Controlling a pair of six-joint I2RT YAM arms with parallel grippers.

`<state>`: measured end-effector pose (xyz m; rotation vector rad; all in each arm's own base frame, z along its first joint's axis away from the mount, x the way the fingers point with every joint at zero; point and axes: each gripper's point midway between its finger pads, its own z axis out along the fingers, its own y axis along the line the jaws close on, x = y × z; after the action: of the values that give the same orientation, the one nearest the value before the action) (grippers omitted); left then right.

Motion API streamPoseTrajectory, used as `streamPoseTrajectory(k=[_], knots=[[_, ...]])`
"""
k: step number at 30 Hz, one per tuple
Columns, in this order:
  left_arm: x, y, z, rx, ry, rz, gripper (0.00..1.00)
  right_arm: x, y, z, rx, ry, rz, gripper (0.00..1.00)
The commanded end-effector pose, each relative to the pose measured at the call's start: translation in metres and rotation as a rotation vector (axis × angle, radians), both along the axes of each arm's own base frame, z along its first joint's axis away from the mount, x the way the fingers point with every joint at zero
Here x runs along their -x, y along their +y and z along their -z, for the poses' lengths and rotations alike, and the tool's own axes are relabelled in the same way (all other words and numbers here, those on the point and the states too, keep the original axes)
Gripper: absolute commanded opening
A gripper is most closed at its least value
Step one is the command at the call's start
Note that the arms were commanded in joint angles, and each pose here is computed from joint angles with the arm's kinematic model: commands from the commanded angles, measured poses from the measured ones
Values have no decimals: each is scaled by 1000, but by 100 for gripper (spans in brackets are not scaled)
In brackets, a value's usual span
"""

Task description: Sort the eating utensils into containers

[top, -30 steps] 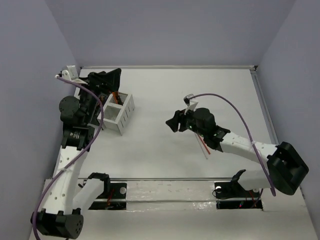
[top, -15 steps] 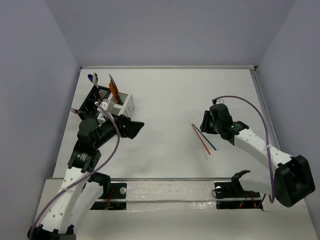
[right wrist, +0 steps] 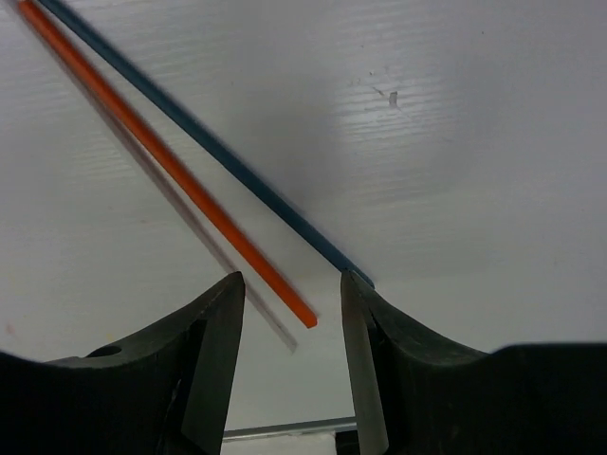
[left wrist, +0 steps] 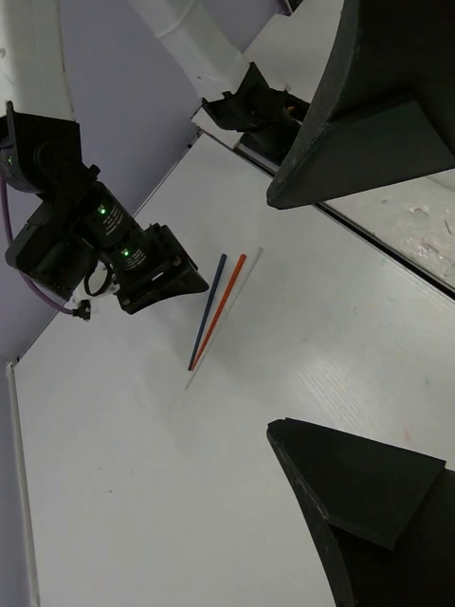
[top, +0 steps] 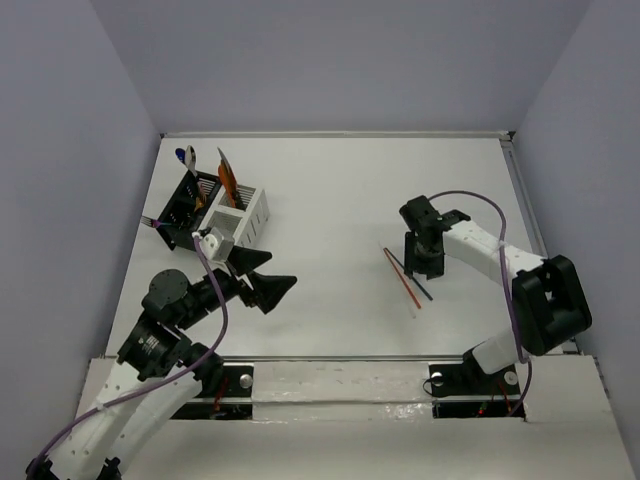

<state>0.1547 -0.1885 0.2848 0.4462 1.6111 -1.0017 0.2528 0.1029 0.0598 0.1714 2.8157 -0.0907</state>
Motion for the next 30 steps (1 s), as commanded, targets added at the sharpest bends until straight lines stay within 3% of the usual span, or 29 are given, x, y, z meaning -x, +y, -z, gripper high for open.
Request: streamPoseTrajectory(k=[1, 10, 15, 19, 30], knots=[[4, 5, -25, 32, -68, -24, 94, 12, -16, 1, 76, 83, 22, 51], [5, 7, -26, 38, -71, -34, 94, 5, -20, 40, 115, 173, -14, 51], [3, 6, -23, 29, -62, -37, 95, -14, -12, 43, 49, 148, -45, 51], [1, 4, -21, 23, -51, -38, 95, -23, 3, 51, -14, 147, -105, 32], [-21, 6, -4, -17, 11, -97, 94, -51, -10, 58, -4, 75, -113, 0]])
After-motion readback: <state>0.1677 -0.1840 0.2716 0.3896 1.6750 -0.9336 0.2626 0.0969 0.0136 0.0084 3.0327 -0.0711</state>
